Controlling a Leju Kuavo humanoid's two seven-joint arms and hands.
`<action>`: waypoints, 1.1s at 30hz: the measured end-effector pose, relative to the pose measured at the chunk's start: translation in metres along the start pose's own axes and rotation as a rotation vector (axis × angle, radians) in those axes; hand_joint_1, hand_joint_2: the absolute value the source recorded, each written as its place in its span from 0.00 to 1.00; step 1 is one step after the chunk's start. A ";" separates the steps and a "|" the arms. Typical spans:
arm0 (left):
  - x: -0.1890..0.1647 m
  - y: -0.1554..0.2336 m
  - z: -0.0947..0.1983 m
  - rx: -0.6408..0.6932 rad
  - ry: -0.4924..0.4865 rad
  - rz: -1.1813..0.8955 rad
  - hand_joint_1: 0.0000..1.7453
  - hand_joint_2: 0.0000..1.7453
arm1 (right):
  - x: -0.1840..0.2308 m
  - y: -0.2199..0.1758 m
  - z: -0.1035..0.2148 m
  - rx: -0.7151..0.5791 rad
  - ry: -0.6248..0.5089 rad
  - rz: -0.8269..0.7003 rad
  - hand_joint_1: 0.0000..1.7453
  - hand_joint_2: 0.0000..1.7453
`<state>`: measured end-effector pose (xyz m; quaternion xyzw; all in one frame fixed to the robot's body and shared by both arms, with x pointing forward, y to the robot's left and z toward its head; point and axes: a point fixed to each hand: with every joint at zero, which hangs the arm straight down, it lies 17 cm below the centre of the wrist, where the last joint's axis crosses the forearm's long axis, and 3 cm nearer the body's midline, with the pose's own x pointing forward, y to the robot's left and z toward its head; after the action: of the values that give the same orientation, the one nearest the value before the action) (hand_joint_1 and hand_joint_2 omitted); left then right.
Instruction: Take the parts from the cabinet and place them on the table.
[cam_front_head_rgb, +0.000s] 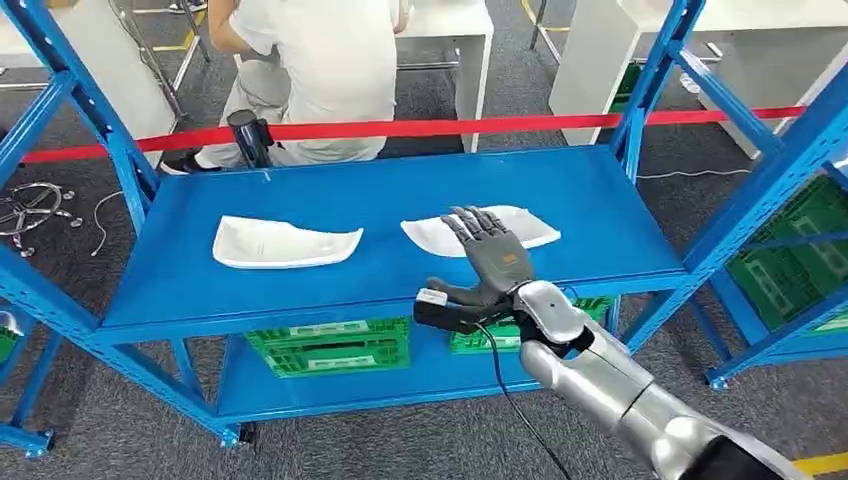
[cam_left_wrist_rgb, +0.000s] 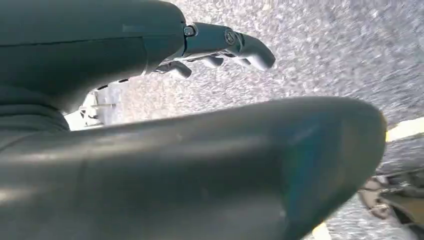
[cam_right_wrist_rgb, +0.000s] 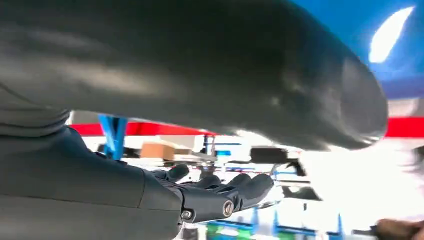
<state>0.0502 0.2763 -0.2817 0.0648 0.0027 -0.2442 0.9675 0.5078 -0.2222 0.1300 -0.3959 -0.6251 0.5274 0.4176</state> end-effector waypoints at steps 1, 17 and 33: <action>-0.002 0.003 -0.001 0.007 0.003 0.004 0.00 0.00 | -0.003 0.002 0.003 0.004 0.007 0.003 0.00 0.00; -0.009 0.009 -0.003 0.022 0.003 0.034 0.00 0.00 | -0.023 -0.007 0.020 -0.028 0.060 0.001 0.00 0.00; -0.008 0.009 -0.003 0.019 0.002 0.059 0.00 0.00 | -0.032 -0.003 0.030 0.015 0.058 0.007 0.00 1.00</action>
<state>0.0474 0.2885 -0.2828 0.0741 -0.0006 -0.2155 0.9737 0.4903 -0.2618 0.1266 -0.4101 -0.6075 0.5219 0.4363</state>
